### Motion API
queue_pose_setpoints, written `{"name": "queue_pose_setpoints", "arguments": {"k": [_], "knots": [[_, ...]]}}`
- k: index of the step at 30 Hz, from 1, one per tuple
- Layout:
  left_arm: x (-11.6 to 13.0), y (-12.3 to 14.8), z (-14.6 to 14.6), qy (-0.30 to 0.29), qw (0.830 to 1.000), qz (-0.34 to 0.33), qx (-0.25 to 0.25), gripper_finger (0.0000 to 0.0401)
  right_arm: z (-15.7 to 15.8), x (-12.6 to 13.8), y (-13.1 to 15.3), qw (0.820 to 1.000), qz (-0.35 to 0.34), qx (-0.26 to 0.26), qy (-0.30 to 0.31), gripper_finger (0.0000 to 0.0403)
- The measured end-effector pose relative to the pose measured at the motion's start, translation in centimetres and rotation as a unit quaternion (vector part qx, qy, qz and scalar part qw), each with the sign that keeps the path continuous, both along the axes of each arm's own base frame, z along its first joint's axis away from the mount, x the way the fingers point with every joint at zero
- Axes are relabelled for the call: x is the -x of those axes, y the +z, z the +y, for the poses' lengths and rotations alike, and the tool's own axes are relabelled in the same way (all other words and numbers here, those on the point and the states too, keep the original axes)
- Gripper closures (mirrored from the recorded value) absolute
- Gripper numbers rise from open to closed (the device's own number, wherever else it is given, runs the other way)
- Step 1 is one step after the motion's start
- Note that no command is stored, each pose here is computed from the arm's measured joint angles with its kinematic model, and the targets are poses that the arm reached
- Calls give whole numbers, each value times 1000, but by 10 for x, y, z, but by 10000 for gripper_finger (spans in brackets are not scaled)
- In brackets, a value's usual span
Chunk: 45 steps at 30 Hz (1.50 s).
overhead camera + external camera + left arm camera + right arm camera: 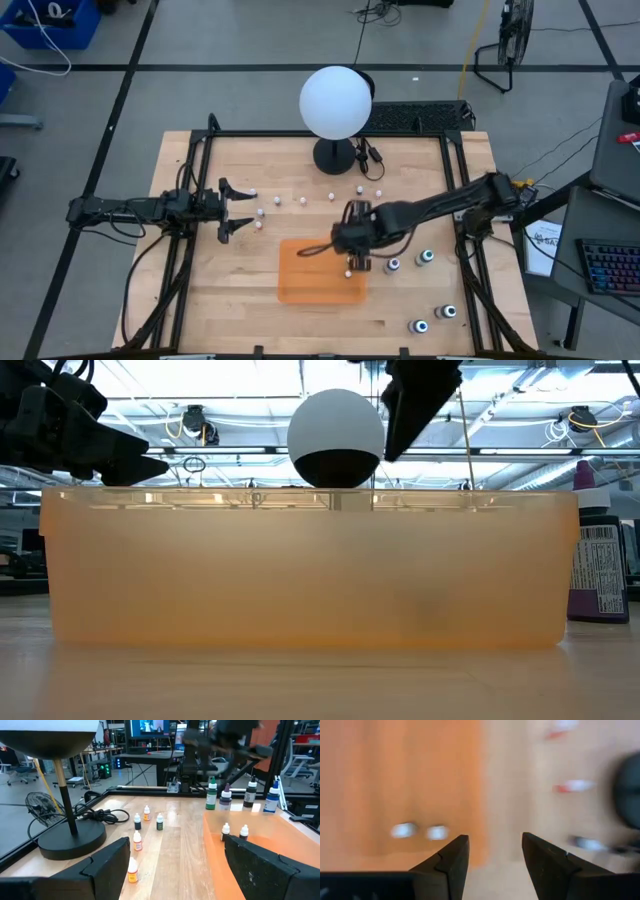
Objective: Pick & Place food coloring
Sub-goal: Put the small orange food coloring bottle into the orange container
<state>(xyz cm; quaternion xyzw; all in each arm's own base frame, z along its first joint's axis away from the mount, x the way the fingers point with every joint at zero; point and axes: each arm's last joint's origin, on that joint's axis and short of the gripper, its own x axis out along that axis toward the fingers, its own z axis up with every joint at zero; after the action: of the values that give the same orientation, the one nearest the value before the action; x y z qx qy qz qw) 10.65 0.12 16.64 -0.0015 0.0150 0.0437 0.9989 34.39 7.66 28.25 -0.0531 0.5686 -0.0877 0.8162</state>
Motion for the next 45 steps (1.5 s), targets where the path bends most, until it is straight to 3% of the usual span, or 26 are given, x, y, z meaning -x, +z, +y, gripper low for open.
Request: {"name": "queue_pose_setpoints", "arguments": {"k": [8,13,18,25,33,45], "knots": [[0,0,0,0,1000,0,0,77,-78,32,23,988,33,59,-142,194],[0,0,0,0,1000,0,0,77,-128,50,1,976,49,26,-211,180],[0,0,0,0,1000,0,0,77,-156,65,-29,969,48,-9,-242,180],[0,0,0,0,1000,0,0,77,-168,74,-67,965,32,-74,-250,179],[0,0,0,0,1000,0,0,77,-165,83,-96,964,41,-76,-253,183],[0,0,0,0,1000,0,0,77,-170,78,-114,963,47,-77,-255,182]]}}
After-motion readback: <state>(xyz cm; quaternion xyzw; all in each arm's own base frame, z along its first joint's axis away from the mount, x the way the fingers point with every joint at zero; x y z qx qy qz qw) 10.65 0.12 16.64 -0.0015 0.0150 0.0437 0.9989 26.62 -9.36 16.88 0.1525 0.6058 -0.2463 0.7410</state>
